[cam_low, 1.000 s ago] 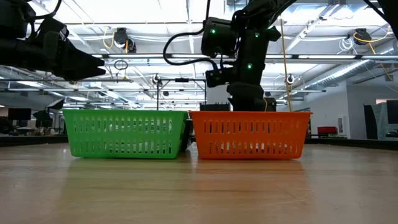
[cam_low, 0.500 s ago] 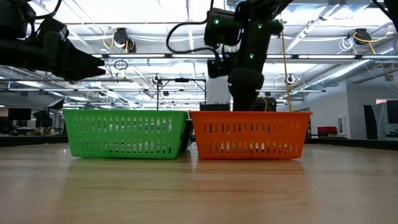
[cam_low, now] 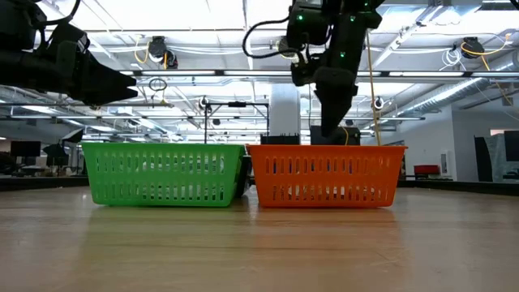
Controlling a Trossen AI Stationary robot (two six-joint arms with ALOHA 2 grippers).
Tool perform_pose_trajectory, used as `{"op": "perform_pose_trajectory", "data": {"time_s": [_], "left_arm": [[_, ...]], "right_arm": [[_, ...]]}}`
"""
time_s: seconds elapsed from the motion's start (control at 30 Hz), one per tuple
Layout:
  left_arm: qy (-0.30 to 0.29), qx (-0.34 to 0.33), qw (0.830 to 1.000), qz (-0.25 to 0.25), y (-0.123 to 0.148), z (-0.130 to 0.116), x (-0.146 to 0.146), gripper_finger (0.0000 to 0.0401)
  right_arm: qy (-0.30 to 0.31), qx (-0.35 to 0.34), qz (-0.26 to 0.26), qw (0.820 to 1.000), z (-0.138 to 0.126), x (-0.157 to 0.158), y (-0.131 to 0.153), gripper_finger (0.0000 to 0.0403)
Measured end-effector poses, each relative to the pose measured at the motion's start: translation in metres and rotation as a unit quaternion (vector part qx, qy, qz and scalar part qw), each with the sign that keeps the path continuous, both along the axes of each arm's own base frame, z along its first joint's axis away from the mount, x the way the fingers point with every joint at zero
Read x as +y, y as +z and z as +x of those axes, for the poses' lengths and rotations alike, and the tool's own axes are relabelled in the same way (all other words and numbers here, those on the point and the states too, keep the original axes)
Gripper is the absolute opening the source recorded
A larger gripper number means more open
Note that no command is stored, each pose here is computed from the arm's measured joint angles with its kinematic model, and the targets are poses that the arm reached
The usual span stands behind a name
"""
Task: Pick & Place First Aid Supplies
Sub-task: Put the alcohol pad into the blue bin
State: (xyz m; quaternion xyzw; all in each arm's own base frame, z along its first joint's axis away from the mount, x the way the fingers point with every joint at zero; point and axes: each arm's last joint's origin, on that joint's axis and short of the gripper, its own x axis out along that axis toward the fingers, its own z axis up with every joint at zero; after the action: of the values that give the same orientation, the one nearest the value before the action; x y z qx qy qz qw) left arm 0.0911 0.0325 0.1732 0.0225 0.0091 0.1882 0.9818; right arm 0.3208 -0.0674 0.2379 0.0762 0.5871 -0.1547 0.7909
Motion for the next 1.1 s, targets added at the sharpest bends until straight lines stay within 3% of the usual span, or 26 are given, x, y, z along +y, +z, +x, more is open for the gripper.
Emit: {"op": "perform_pose_trajectory", "data": {"time_s": [0.23,0.5,0.87,1.1], "left_arm": [[0.0,0.0,1.0,0.0,0.0,0.0,0.0,0.0365],[0.0,0.0,1.0,0.0,0.0,0.0,0.0,0.0365],[0.0,0.0,1.0,0.0,0.0,0.0,0.0,0.0365],[0.0,0.0,1.0,0.0,0.0,0.0,0.0,0.0365]], "right_arm": [[-0.026,0.011,0.003,1.0,-0.005,-0.013,-0.001,0.0207],[-0.138,0.0,-0.026,0.99,-0.015,-0.05,0.0,0.0208],[-0.234,-0.022,-0.036,0.971,-0.035,-0.103,0.001,0.0208],[-0.25,0.002,-0.02,0.968,-0.035,-0.117,-0.017,0.0208]]}}
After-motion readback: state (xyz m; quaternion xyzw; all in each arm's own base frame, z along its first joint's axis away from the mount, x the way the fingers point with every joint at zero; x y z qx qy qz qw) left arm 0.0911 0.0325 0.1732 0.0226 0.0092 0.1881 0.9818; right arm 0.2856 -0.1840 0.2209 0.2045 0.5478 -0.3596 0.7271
